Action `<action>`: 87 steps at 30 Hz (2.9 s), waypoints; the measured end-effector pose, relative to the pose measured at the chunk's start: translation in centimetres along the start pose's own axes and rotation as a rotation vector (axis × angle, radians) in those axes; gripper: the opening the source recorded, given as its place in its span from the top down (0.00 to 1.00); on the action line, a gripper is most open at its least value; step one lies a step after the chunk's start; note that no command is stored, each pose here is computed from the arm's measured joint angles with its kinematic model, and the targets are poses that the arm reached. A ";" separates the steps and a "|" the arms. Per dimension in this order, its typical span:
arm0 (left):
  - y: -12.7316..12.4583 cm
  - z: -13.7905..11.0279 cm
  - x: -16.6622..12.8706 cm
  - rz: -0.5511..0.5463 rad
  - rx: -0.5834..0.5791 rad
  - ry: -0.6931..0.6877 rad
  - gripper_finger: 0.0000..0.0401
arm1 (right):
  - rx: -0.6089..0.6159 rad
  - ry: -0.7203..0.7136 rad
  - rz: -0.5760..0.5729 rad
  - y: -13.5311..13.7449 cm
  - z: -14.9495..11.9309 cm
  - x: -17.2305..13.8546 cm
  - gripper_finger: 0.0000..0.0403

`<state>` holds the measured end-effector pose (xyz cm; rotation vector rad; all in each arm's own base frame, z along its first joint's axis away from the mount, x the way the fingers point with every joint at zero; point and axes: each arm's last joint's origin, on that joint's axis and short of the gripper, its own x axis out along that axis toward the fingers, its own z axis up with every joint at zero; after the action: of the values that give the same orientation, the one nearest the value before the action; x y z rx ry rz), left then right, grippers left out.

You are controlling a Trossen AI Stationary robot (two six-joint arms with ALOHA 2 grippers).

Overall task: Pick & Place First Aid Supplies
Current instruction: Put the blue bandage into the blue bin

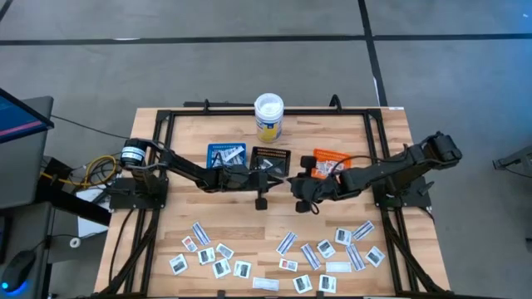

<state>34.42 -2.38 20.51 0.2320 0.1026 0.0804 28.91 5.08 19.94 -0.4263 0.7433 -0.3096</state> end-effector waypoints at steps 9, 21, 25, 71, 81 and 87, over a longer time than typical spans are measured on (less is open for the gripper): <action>0.1 0.2 0.0 0.022 -0.004 -0.013 0.98 | -0.020 0.005 -0.070 -1.1 0.0 -2.9 1.00; 0.0 0.0 0.0 0.014 0.000 0.005 0.98 | 0.016 0.051 -0.049 -1.7 -1.1 -6.0 1.00; 0.0 -0.2 0.0 0.012 0.002 0.017 0.98 | 0.035 0.065 -0.049 -1.8 -1.3 -6.2 1.00; 0.4 -0.1 0.1 0.030 -0.081 0.006 0.80 | 0.167 0.029 0.108 -2.1 -0.6 -5.4 1.00; 0.5 0.1 0.1 0.032 -0.110 -0.010 0.80 | 0.293 -0.047 0.112 -2.2 0.3 -5.4 1.00; 0.5 0.1 0.1 0.032 -0.110 -0.011 0.80 | 0.287 -0.044 0.112 -2.2 0.2 -5.4 1.00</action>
<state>34.45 -1.94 20.68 0.1243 0.0834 0.1160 25.04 5.47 24.27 -0.1190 0.6653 -0.2961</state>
